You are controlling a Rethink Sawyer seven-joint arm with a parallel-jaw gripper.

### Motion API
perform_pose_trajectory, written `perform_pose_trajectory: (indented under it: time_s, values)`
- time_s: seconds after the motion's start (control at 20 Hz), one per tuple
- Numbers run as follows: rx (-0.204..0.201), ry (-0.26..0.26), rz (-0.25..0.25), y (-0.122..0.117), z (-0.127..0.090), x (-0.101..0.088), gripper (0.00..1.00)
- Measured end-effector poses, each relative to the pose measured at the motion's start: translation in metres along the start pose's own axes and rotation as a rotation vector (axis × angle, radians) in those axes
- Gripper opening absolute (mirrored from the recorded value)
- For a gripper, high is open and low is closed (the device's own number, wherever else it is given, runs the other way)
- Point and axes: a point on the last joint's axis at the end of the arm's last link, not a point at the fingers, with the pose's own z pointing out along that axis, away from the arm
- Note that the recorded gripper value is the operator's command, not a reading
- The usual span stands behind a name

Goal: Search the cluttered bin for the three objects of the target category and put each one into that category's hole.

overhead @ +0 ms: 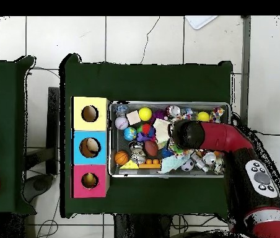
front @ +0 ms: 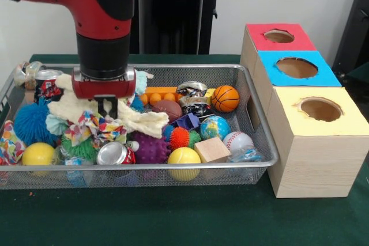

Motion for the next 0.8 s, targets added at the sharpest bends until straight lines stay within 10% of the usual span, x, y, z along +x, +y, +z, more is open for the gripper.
perform_pose_trajectory:
  time_s: [0.5, 0.8]
  values:
    - [0.026, 0.096, 0.067, -0.013, -0.120, -0.014, 0.00]
    - [0.024, 0.058, 0.104, -0.015, -0.162, -0.028, 0.00]
